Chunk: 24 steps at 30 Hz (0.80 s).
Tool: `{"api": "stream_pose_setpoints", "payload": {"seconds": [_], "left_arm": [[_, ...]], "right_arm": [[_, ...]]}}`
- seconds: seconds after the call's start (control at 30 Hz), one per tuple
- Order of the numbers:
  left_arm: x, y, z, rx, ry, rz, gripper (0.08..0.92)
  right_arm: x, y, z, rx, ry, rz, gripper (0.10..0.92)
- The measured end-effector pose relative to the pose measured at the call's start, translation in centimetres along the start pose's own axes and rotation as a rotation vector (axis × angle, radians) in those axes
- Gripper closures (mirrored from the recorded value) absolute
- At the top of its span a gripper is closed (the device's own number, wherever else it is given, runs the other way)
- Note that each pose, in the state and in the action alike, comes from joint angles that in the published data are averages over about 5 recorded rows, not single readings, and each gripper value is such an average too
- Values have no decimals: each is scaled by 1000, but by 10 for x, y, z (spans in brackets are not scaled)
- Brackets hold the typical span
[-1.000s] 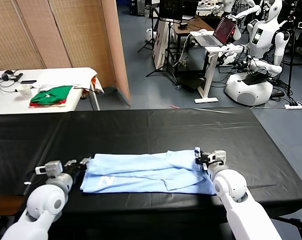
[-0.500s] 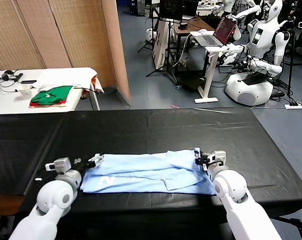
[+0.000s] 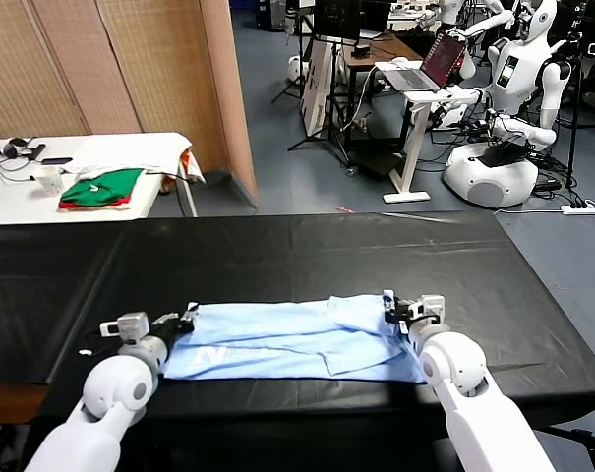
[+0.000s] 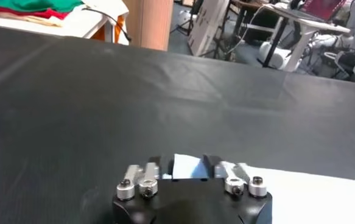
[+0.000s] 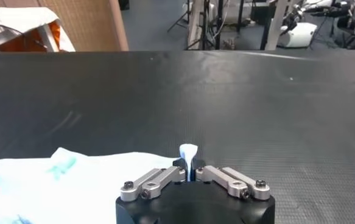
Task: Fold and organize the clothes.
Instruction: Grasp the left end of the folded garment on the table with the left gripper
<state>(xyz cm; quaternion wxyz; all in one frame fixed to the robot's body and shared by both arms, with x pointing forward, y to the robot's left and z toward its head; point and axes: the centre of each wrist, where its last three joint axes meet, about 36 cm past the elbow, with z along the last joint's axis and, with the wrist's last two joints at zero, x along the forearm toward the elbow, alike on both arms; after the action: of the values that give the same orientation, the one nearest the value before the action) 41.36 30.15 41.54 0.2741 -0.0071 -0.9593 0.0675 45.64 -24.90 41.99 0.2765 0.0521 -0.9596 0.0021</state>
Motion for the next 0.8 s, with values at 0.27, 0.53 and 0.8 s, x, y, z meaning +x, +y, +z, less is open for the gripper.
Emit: {"api": "stream_pose_setpoints", "payload": {"seconds": [0.27,0.53,0.8], "left_arm": [[-5,0,-7,-55,-79,-10,852],[-9,-6,-6,-70,-88,21,852],[-4,-1,0,-104,-117,-8,565]], "right_arm": [[1,-2,8,-24,-23,72,845],[0,-5,7,-25,-69,15,838],[12,-17,2,3,-143,-38,440]]}}
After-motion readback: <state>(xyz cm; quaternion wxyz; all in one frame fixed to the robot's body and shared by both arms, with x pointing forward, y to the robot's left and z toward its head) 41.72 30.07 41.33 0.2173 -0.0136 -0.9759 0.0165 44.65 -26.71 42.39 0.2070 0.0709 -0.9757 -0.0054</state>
